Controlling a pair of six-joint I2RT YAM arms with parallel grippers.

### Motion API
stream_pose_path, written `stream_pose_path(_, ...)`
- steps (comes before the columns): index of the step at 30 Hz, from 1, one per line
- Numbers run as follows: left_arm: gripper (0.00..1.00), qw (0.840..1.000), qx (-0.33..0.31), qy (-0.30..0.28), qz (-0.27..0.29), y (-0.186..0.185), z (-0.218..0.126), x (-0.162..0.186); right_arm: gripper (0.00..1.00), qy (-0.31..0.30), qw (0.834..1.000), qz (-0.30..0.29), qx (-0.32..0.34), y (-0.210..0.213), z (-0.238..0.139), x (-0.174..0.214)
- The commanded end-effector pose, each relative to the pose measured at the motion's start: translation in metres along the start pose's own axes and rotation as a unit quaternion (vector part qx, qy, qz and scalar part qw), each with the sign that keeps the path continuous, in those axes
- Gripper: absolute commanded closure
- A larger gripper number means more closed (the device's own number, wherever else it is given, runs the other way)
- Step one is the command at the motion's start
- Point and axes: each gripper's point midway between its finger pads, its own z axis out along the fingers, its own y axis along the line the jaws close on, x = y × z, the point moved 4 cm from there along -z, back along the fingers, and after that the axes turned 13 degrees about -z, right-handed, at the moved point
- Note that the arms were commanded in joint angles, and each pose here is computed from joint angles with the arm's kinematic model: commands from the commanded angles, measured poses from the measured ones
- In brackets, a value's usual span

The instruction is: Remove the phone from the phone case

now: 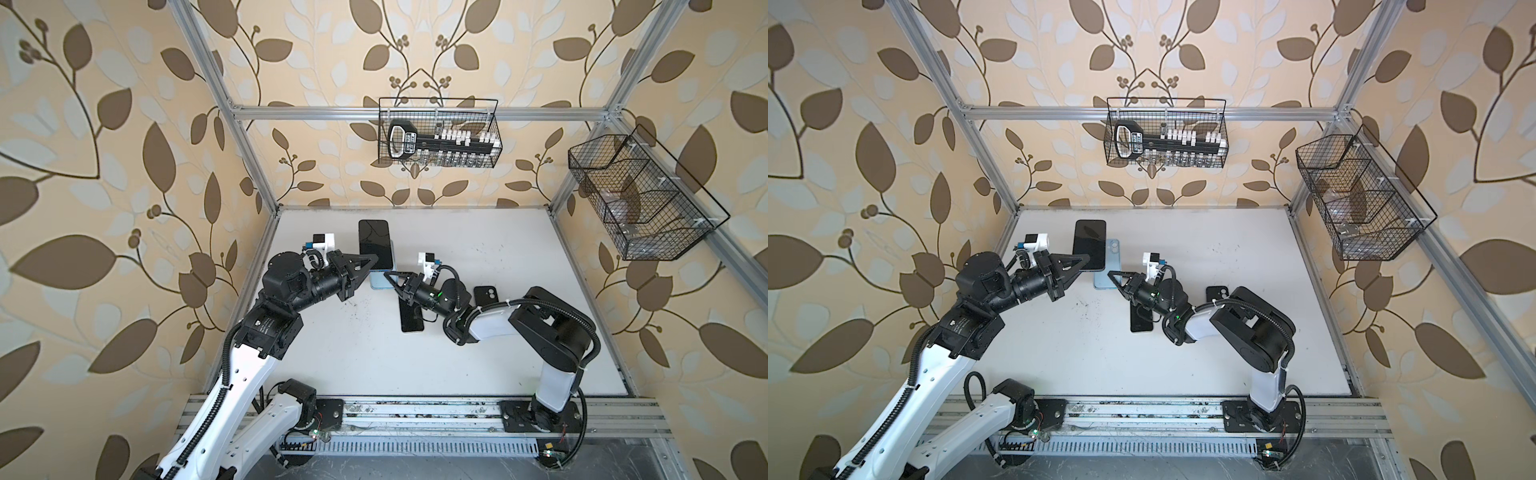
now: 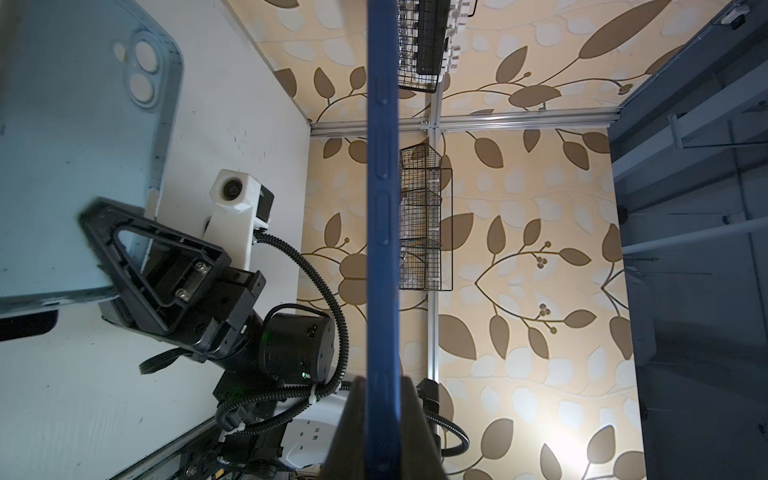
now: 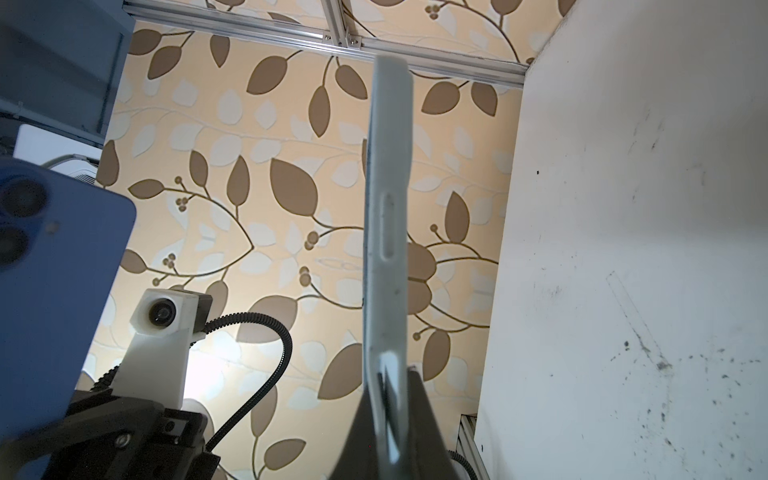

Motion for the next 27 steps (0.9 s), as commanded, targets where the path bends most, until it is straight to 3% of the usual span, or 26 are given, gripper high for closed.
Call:
stream_pose_path(1,1.0,0.997,0.034,0.013,0.063,-0.021,-0.006,0.008,1.0,0.0,1.0,-0.022,-0.014,0.018,-0.008,-0.007)
stream_pose_path(14,1.0,0.996,0.014,0.022,0.087,-0.009,0.008,0.0,1.0,-0.002,0.995,-0.081,0.062,0.014,-0.062,-0.035)
stream_pose_path(27,1.0,0.996,0.006,0.027,0.09,0.0,0.021,-0.011,1.0,0.02,0.973,-0.133,0.189,-0.007,-0.146,-0.054)
